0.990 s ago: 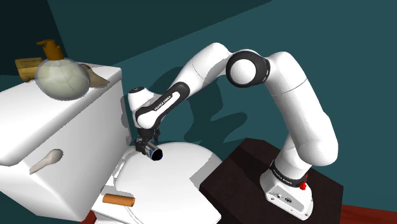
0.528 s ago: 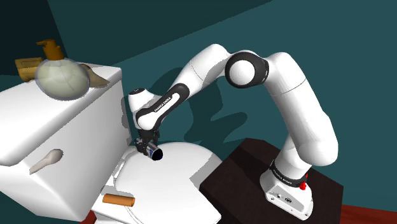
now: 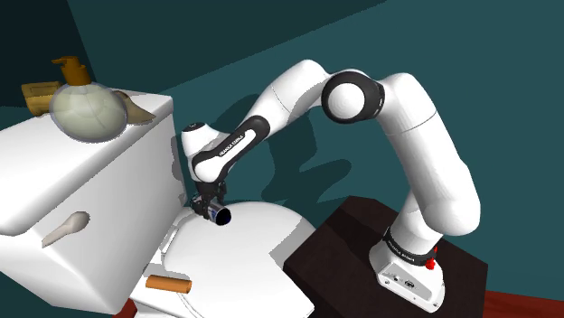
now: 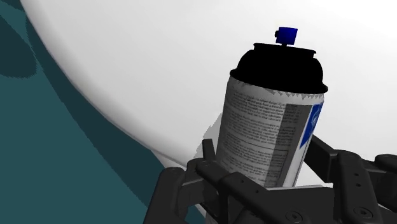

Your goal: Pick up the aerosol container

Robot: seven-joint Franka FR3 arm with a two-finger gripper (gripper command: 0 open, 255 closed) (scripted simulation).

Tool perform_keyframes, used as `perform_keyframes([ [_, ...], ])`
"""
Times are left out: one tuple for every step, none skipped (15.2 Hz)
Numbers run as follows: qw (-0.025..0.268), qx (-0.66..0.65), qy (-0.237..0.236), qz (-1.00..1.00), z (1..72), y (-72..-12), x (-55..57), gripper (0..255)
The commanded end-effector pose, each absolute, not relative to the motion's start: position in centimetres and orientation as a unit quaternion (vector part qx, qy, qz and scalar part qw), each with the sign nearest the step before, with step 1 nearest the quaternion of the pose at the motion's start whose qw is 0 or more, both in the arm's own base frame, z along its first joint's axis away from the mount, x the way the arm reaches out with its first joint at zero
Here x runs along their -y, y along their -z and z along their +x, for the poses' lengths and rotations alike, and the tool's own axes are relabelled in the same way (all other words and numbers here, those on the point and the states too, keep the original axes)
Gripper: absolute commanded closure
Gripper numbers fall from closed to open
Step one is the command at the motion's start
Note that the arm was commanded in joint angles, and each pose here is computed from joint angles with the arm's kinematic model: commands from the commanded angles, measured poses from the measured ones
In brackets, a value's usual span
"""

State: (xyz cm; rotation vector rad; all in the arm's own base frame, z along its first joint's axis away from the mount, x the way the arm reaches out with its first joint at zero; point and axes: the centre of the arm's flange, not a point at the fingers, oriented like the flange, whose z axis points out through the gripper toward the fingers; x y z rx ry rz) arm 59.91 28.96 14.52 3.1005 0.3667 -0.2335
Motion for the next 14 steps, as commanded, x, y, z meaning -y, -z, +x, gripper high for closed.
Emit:
perform_keyframes([
  [0.005, -0.117, 0.074, 0.99, 59.9, -15.6, -28.9, 255],
  [0.005, -0.117, 0.074, 0.99, 59.9, -16.1, -28.9, 255],
  [0.005, -0.117, 0.074, 0.99, 59.9, -16.6, -28.9, 255],
  [0.005, -0.117, 0.074, 0.99, 59.9, -17.2, -28.9, 255],
  [0.005, -0.117, 0.074, 0.99, 59.9, -17.7, -28.9, 255],
  [0.005, -0.117, 0.074, 0.99, 59.9, -18.2, -28.9, 255],
  [0.005, -0.117, 0.074, 0.99, 59.9, -18.8, -28.9, 255],
  [0.005, -0.117, 0.074, 0.99, 59.9, -19.3, -28.9, 255],
  [0.005, -0.117, 0.074, 0.99, 59.9, -19.8, -28.9, 255],
  [0.005, -0.117, 0.074, 0.99, 59.9, -20.3, -28.9, 255],
  [0.005, -0.117, 0.074, 0.99, 59.9, -20.9, -28.9, 255],
  [0.005, -0.117, 0.074, 0.99, 59.9, -21.4, -28.9, 255],
  [0.005, -0.117, 0.074, 0.99, 59.9, -21.5, -28.9, 255],
  [0.005, -0.117, 0.074, 0.99, 59.9, -21.5, -28.9, 255],
])
